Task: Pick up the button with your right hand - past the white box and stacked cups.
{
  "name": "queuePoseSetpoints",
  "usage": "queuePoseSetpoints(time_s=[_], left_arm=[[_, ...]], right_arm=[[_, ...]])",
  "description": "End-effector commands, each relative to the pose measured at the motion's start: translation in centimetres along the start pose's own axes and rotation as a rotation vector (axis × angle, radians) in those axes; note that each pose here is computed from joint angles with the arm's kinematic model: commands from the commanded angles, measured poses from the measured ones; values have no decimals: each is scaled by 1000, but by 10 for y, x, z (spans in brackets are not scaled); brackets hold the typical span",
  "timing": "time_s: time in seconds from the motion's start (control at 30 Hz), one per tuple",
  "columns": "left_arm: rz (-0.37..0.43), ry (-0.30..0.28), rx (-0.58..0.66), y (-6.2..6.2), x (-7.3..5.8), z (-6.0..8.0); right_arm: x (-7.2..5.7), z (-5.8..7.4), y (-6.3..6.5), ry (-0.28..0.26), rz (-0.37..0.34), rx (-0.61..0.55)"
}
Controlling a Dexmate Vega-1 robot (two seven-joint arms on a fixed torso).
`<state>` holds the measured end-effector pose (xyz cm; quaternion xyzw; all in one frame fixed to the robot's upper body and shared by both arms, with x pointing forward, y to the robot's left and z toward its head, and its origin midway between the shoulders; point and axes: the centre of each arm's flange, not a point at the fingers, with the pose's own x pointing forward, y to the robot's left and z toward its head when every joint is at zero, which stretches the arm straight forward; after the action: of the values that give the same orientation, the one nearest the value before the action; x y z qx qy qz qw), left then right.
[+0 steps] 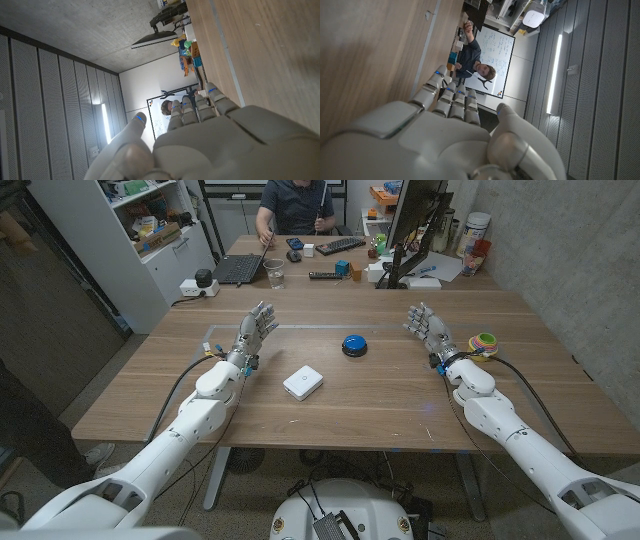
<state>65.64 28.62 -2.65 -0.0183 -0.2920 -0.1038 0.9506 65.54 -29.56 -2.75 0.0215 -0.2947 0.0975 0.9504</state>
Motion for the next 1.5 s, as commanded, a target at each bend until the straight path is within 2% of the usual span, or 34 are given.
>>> queuePoseSetpoints(time_s=[0.03,0.27,0.73,0.83,1.03,1.17,1.5], left_arm=[[-6,10,0,-3,0,-5],[-7,12,4,-3,-2,-6],[-2,0,32,-1,-9,-5],[-3,-4,26,0,-10,-4],[2,-9,30,2,-12,-4],[2,-8,34,4,-14,-5],[19,-20,16,12,-19,-6]], right_arm=[[-2,2,-2,2,8,-38],[-1,8,4,-5,26,-97],[4,34,28,-28,80,-276],[3,42,34,-34,70,-355],[6,53,44,-54,88,-435],[7,63,48,-68,75,-486],[12,81,76,-119,107,-588]])
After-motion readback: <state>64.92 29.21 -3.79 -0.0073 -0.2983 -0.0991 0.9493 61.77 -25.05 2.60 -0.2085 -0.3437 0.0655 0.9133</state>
